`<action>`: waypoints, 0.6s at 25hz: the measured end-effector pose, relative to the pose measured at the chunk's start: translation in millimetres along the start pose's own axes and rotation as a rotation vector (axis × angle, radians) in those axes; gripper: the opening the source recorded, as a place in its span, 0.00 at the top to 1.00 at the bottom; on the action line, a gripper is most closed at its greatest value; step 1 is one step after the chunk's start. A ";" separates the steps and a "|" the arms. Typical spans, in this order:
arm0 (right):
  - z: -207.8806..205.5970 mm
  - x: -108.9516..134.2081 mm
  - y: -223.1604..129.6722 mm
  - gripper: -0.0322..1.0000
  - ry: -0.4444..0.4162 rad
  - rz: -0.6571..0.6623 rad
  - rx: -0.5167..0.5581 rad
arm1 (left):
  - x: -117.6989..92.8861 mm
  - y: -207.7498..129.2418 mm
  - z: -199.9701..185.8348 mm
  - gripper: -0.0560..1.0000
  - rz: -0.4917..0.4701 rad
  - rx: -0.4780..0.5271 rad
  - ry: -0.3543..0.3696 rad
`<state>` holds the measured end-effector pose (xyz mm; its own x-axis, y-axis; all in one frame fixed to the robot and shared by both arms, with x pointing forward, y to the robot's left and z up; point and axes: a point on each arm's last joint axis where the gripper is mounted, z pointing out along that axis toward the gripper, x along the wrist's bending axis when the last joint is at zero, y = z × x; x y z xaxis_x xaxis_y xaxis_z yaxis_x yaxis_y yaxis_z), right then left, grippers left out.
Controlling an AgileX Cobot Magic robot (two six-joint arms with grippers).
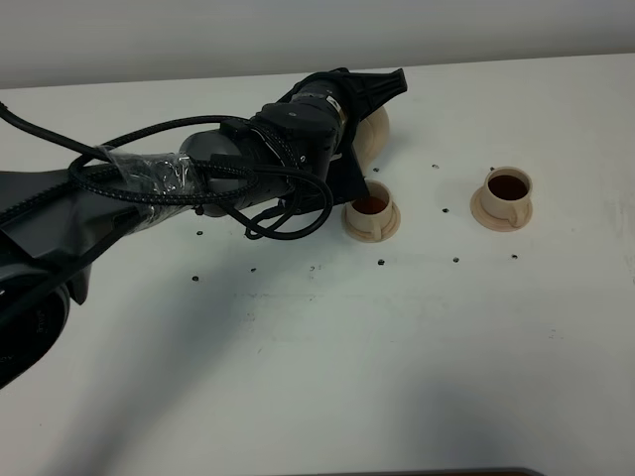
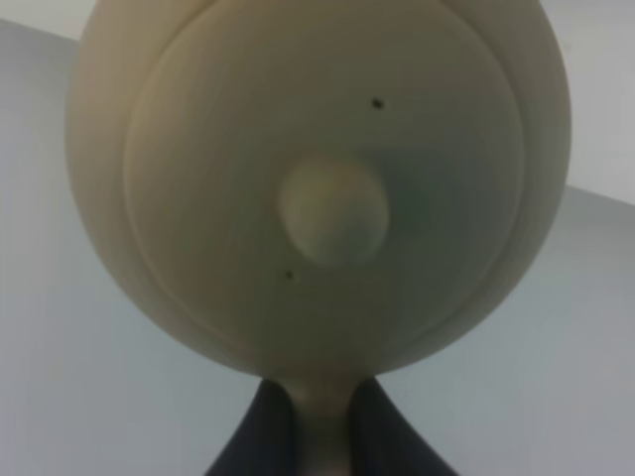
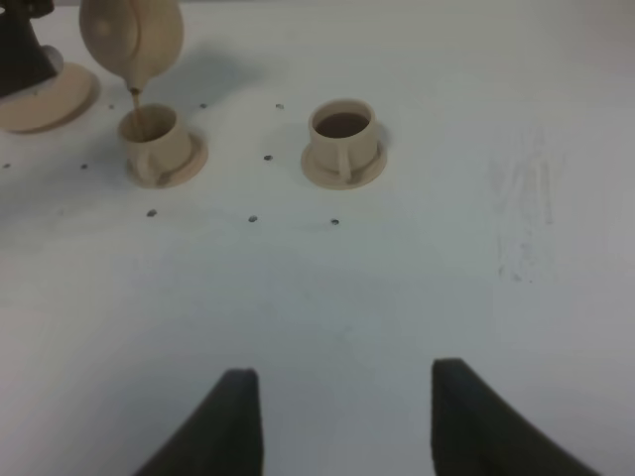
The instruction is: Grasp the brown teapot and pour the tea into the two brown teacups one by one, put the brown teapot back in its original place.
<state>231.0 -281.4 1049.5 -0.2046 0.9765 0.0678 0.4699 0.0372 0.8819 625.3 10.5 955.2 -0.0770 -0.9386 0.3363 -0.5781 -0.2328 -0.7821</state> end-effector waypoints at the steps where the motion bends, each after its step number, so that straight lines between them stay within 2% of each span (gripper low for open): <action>1: 0.0 0.0 0.0 0.57 0.000 0.000 0.000 | 0.3 0.2 0.0 0.84 0.003 -0.002 0.003; 15: 0.0 0.0 0.0 0.57 0.000 0.001 0.000 | 2.8 1.6 -0.1 0.84 0.061 -0.016 0.031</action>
<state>231.0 -281.4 1049.5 -0.2042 0.9765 0.0686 0.4701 0.0363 0.8819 624.1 7.5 954.9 -0.1374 -0.9424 0.3050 -0.5847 -0.1714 -0.7930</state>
